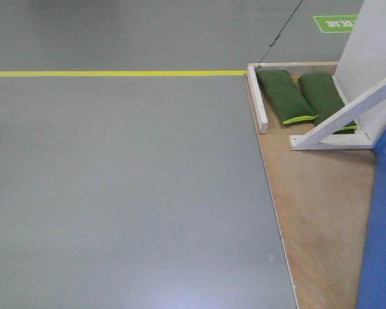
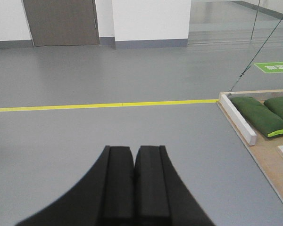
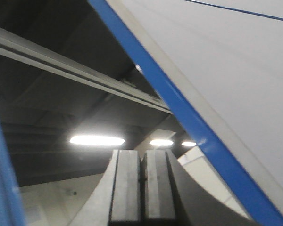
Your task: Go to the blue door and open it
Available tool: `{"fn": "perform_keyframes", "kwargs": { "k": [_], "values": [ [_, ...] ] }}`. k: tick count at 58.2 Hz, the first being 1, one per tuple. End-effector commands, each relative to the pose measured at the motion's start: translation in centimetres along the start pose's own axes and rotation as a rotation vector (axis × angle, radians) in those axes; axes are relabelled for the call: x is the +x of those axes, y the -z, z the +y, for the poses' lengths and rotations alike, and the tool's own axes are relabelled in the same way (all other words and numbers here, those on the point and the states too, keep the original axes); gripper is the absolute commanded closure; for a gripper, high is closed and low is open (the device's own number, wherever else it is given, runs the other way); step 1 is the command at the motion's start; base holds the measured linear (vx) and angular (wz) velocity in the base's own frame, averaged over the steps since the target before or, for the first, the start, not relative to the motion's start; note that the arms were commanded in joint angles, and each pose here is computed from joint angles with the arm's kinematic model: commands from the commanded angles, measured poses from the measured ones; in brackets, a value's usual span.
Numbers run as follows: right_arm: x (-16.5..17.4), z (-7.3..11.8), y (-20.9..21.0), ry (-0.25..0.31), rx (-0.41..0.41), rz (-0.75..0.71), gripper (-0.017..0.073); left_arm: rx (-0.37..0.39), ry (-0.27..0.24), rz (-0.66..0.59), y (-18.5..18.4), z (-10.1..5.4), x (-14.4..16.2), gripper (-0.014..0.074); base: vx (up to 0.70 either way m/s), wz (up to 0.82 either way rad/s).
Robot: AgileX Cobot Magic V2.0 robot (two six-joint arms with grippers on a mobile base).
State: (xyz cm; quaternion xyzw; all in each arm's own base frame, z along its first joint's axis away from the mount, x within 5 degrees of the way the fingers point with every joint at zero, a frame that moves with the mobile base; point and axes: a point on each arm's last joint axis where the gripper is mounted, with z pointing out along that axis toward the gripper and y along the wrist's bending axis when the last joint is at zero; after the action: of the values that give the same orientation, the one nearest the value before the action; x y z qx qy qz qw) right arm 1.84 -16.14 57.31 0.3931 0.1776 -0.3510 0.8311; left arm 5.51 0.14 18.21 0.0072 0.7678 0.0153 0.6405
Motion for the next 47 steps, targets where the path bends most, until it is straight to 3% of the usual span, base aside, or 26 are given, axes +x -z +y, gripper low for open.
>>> {"fn": "perform_keyframes", "kwargs": {
  "k": [1,11,19,30,40,47],
  "values": [
    [0.1,-1.7,-1.5,0.043,0.057,-0.057,0.0547,0.009,0.007,-0.115,0.4,0.0,-1.6,0.0521,0.00,0.00],
    [3.3,-5.6,-3.9,0.149,0.149,0.013,0.0547,0.009,0.007,-0.115,0.4,0.0,-1.6,0.0521,0.00,0.00],
    [6.0,-7.6,-5.3,0.292,0.162,0.092,0.0547,0.009,0.007,-0.115,0.4,0.0,-1.6,0.0521,0.00,0.00],
    [8.7,-9.3,-6.2,0.394,0.161,0.176,0.0547,0.009,0.007,-0.115,0.4,0.0,-1.6,0.0521,0.00,0.00],
    [11.8,-8.9,-6.5,0.378,0.123,0.269,0.0547,0.009,0.007,-0.115,0.4,0.0,-1.6,0.0521,0.00,0.00],
    [13.4,-7.2,-6.3,0.366,0.060,0.311,0.0547,0.009,0.007,-0.115,0.4,0.0,-1.6,0.0521,0.00,0.00]
  ]
}}
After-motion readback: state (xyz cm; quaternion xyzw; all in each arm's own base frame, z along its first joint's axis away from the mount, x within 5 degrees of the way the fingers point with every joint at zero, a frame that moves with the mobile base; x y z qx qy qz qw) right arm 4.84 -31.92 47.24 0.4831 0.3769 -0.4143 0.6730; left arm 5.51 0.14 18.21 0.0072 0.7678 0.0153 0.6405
